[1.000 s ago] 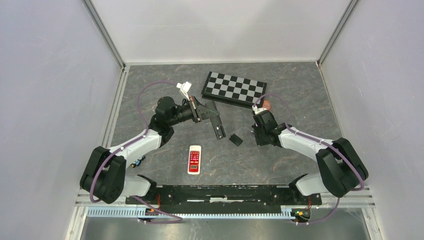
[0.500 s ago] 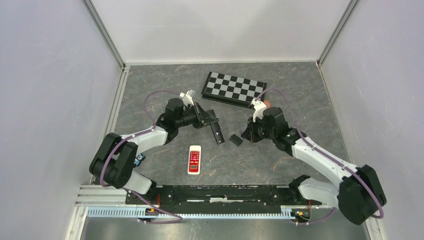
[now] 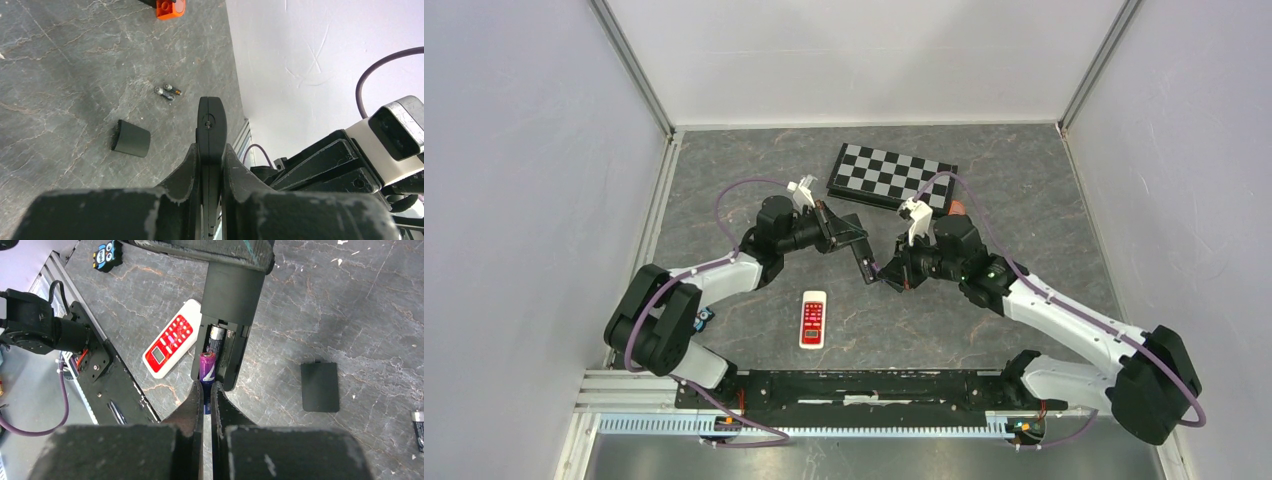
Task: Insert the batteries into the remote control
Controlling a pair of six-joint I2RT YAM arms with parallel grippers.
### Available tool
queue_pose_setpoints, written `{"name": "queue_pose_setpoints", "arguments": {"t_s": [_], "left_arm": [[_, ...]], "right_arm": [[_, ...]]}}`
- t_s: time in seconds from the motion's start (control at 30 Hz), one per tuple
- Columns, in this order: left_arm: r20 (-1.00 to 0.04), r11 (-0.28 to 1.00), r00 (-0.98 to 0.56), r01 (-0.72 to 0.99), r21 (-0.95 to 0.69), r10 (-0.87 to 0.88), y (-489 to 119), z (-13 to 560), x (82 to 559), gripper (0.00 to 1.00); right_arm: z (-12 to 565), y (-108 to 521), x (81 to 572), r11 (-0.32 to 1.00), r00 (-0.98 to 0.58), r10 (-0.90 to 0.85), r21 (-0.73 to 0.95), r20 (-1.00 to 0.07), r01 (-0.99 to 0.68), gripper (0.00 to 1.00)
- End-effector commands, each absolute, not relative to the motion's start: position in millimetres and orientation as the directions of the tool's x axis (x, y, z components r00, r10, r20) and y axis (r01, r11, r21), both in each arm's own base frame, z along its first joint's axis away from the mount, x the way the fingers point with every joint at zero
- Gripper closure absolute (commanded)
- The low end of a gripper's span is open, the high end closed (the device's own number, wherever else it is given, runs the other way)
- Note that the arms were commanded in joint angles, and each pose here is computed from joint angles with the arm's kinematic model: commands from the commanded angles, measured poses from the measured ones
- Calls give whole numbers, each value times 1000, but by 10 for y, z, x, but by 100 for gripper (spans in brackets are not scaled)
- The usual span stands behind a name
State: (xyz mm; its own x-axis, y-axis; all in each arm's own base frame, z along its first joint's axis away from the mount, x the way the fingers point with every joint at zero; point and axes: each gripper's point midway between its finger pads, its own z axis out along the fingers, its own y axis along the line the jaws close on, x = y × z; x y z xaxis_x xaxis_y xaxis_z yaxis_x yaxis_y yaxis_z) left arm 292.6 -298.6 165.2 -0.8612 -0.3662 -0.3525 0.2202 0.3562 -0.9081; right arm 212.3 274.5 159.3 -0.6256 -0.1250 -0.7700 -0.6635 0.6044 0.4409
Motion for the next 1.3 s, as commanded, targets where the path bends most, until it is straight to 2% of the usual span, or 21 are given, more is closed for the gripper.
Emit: {"name": "queue_pose_setpoints", "arguments": {"t_s": [0.0, 0.33, 0.97, 1.17, 1.27], "left_arm": [[-363, 297, -841, 255, -920, -402, -3027, 1839, 2955, 98], [-359, 278, -837, 259, -925, -413, -3023, 1916, 2944, 98], [-298, 226, -861, 220, -949, -413, -3076, 1946, 2943, 98], [-278, 225, -865, 198, -954, -419, -3078, 1908, 2957, 98], [-260, 220, -868, 180, -959, -422, -3081, 1891, 2958, 98]], "right_arm": [[1786, 2830, 2227, 619, -612, -81, 442, -787, -649, 97], [1660, 2816, 2272, 670, -641, -105, 422, -760, -611, 94], [1651, 2894, 2286, 653, -654, -86, 453, -752, -607, 72], [1710, 2912, 2279, 642, -654, -63, 471, -754, -605, 70], [1737, 2922, 2282, 640, -657, -40, 486, -753, -595, 74]]}}
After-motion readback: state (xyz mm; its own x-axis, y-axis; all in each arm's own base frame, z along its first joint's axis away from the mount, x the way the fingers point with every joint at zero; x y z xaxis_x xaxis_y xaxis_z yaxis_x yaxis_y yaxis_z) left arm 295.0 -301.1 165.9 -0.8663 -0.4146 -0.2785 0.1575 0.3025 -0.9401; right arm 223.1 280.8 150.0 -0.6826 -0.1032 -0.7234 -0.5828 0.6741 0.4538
